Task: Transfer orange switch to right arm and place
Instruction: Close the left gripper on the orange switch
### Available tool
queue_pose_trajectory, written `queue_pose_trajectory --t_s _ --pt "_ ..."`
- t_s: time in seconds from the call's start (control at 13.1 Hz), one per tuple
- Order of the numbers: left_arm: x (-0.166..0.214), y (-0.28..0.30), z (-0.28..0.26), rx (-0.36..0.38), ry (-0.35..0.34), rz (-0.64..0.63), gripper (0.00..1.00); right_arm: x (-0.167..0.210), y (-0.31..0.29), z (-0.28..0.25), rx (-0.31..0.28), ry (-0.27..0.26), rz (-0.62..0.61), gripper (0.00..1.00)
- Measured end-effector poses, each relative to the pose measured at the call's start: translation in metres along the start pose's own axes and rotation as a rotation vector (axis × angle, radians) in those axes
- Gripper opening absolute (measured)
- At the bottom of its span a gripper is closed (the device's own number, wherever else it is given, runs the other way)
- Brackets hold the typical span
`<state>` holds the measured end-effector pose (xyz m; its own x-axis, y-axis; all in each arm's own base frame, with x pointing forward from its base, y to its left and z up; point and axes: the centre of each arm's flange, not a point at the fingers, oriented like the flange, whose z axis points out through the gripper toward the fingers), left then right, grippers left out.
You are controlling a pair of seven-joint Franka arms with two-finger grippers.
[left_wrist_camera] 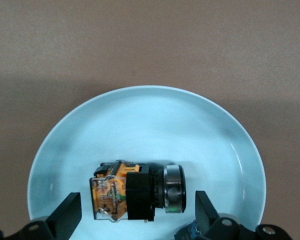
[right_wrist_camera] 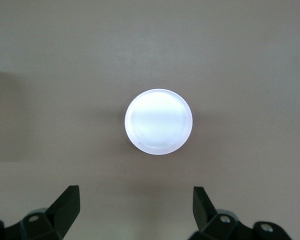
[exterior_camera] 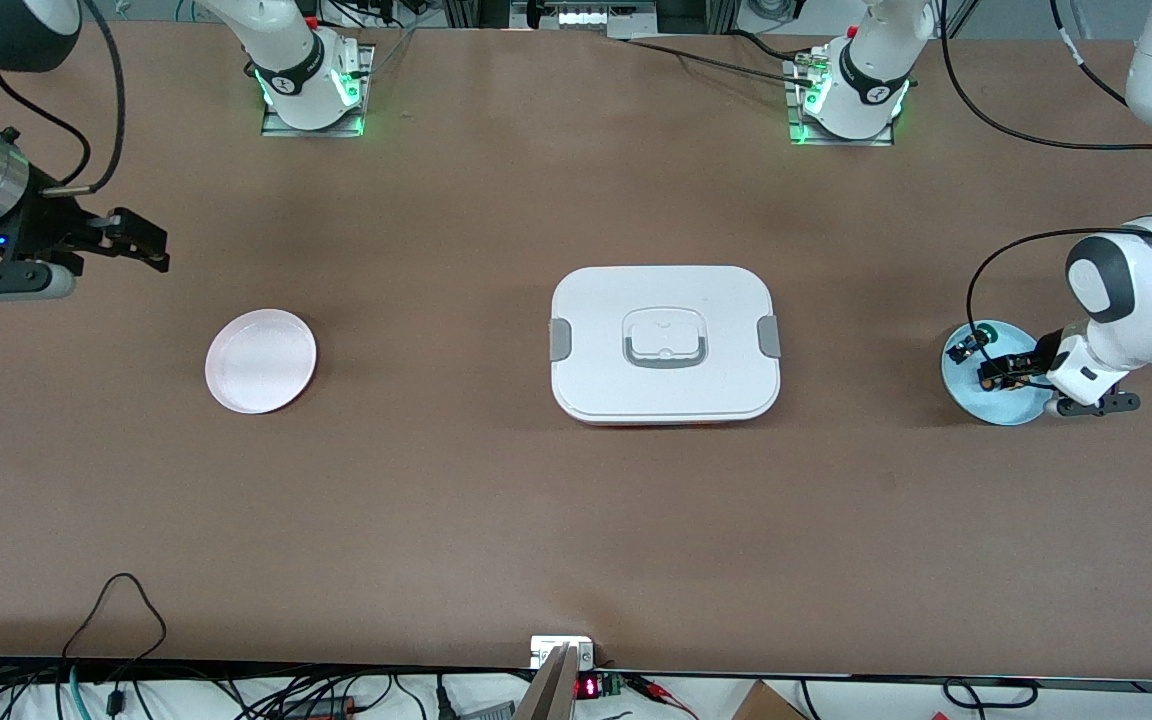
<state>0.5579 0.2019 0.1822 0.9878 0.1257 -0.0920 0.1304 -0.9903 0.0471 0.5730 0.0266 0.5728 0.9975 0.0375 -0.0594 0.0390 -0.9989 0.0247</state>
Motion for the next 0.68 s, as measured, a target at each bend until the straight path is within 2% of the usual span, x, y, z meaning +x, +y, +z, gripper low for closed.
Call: queue_pose_trajectory --t_s 0.38,0.53,0.68 --pt "0.005 0.001 -0.003 0.01 0.044 0.031 1.0 0.0 0.006 0.006 0.001 -0.02 -0.006 1.0" --pt "0.005 -0.001 0.001 0.011 0.05 0.045 1.0 0.008 0.006 0.008 0.0 0.01 -0.006 1.0" --pt "0.005 -0.002 0.006 0.01 0.047 0.046 1.0 0.012 0.002 0.012 0.019 0.015 -0.008 1.0"
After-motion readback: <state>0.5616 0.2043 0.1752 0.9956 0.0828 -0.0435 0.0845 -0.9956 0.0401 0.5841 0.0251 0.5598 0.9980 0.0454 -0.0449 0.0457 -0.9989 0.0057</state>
